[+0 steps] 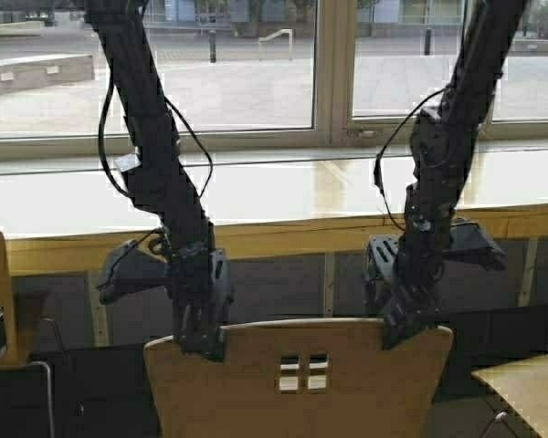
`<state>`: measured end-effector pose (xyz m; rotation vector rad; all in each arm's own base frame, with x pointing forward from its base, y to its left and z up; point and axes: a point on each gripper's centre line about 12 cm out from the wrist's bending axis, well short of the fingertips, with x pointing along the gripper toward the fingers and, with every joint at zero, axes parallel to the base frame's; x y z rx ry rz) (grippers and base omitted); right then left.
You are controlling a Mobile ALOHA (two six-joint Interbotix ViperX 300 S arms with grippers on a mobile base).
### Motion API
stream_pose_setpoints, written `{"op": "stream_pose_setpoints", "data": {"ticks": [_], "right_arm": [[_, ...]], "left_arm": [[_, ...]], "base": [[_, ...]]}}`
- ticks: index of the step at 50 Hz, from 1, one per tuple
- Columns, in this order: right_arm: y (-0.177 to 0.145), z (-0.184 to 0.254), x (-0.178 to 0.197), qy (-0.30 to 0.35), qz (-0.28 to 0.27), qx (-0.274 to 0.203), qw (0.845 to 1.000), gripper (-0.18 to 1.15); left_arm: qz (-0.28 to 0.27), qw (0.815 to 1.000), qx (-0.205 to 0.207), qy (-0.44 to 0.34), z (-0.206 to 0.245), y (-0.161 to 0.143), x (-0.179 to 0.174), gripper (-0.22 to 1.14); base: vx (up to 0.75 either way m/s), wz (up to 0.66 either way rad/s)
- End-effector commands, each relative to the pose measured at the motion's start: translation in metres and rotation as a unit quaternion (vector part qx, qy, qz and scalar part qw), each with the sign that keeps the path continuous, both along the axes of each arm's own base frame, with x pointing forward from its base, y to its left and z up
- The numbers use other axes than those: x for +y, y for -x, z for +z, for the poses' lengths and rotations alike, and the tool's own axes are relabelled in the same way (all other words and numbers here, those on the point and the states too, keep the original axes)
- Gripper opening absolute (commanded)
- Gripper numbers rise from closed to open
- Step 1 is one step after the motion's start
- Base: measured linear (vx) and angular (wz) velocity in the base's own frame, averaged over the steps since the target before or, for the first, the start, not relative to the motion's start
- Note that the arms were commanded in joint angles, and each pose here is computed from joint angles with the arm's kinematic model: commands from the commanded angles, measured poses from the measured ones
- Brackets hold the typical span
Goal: Push the chairs under the table
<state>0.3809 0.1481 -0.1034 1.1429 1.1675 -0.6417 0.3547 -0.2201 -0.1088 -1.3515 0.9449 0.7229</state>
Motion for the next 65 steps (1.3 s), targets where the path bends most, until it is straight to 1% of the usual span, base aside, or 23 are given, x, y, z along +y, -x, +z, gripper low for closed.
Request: {"op": "stream_pose_setpoints", "data": {"ticks": [1,8,10,12,14,16,22,24,26,28,32,34,44,51,58,65], "right_arm": [[-0.008,-0.006,0.001,-0.004,0.000,-0.003,1.000,0.89],[-0.017,-0.019,0.007,-0.010,0.008,-0.004,1.000,0.87],[-0.020,-0.019,0.008,-0.013,0.011,-0.006,1.000,0.85],[-0.022,-0.018,0.009,-0.013,0.014,-0.010,1.000,0.80],[-0.024,-0.018,0.009,-0.012,0.019,-0.012,1.000,0.72],[-0.026,-0.017,0.010,-0.011,0.020,-0.015,1.000,0.61],[-0.030,-0.018,0.010,-0.016,0.021,-0.017,1.000,0.19],[-0.030,-0.018,0.010,-0.016,0.021,-0.017,1.000,0.06],[-0.030,-0.019,0.011,-0.018,0.021,-0.016,0.999,-0.03],[-0.029,-0.021,0.011,-0.017,0.023,-0.013,1.000,-0.03],[-0.032,-0.023,0.012,-0.020,0.023,-0.015,0.999,0.04],[-0.034,-0.025,0.013,-0.021,0.023,-0.016,0.999,0.05],[-0.042,-0.028,0.019,-0.035,0.028,-0.019,0.999,0.04],[-0.038,-0.031,0.019,-0.037,0.031,-0.012,0.999,0.04],[-0.036,-0.030,0.021,-0.039,0.033,-0.010,0.999,0.04],[-0.036,-0.037,0.020,-0.038,0.033,-0.006,0.999,0.04]], "left_arm": [[0.002,1.000,-0.016,0.008,0.000,-0.015,-0.006,0.83],[-0.009,1.000,-0.027,0.005,-0.010,-0.029,-0.010,0.81],[-0.018,0.999,-0.032,0.004,-0.012,-0.033,-0.013,0.77],[-0.023,0.999,-0.036,0.004,-0.012,-0.036,-0.015,0.70],[-0.025,0.999,-0.039,0.006,-0.012,-0.039,-0.017,0.60],[-0.023,0.999,-0.041,0.007,-0.012,-0.041,-0.018,0.48],[-0.016,0.999,-0.042,0.012,-0.012,-0.044,-0.019,0.06],[-0.010,0.999,-0.042,0.014,-0.012,-0.045,-0.018,-0.03],[-0.006,0.999,-0.041,0.015,-0.012,-0.046,-0.016,-0.06],[-0.004,0.999,-0.041,0.015,-0.012,-0.046,-0.015,-0.04],[0.001,0.999,-0.041,0.015,-0.012,-0.049,-0.011,0.02],[0.004,0.999,-0.042,0.016,-0.012,-0.051,-0.009,0.04],[0.013,0.999,-0.044,0.016,-0.012,-0.057,-0.003,0.03],[0.014,0.999,-0.042,0.014,-0.015,-0.057,-0.001,0.03],[0.025,0.999,-0.046,0.015,-0.017,-0.066,0.008,0.03],[0.035,0.998,-0.041,0.012,-0.017,-0.066,0.019,0.03]], "base": [[0.02,0.02],[0.01,0.01],[0.00,0.00],[-0.01,-0.01],[0.00,-0.01],[0.00,0.00],[0.00,0.00],[-0.01,-0.01],[-0.01,0.00],[0.00,0.00],[0.00,0.02],[0.02,0.05],[0.06,0.06],[0.12,0.05],[0.17,0.03],[0.19,0.04]]}}
